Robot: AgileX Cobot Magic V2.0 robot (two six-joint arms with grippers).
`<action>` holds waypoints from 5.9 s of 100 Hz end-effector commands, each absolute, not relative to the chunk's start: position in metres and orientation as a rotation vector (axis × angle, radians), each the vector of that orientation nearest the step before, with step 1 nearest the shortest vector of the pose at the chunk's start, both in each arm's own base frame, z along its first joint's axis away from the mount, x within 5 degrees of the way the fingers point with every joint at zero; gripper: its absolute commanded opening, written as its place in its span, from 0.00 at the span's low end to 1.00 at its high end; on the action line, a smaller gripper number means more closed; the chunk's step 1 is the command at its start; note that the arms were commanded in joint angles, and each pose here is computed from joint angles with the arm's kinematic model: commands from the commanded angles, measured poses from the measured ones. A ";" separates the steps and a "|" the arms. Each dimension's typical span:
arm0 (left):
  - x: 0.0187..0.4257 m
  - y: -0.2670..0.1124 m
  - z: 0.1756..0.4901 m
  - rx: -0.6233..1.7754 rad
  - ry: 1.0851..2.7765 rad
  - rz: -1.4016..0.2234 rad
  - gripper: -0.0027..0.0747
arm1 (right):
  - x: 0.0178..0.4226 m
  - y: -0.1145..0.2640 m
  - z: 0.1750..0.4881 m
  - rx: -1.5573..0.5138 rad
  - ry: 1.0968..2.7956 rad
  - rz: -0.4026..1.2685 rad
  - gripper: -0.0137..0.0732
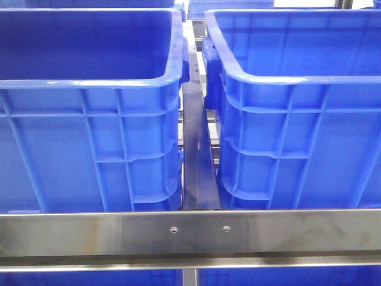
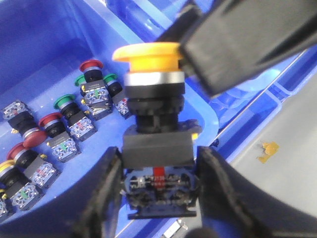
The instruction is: Pick red and yellow buttons and place in box
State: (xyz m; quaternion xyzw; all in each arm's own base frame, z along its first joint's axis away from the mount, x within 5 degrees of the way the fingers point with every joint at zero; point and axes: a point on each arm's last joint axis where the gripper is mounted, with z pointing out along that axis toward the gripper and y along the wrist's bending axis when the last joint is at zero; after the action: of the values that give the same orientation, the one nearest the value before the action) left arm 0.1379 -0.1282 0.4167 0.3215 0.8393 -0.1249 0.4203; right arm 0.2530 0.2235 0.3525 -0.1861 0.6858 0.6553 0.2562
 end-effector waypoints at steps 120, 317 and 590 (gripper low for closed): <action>0.136 -0.128 0.433 0.779 2.005 -0.356 0.68 | 0.250 0.231 0.386 -0.526 1.716 1.914 0.25; 0.083 -0.002 0.368 -0.052 1.870 -0.093 0.19 | 0.333 0.027 0.376 -0.033 1.740 1.400 0.25; 0.082 -0.001 0.370 -0.041 1.844 -0.081 0.01 | 0.420 -0.066 0.233 1.143 1.758 1.108 0.80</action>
State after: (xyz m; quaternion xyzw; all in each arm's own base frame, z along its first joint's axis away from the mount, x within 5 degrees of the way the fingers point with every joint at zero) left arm 0.0809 0.0003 0.3567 -0.0254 0.8224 -0.0282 0.5676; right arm 0.4221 -0.0603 0.1897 0.4730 0.7111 0.4062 0.3251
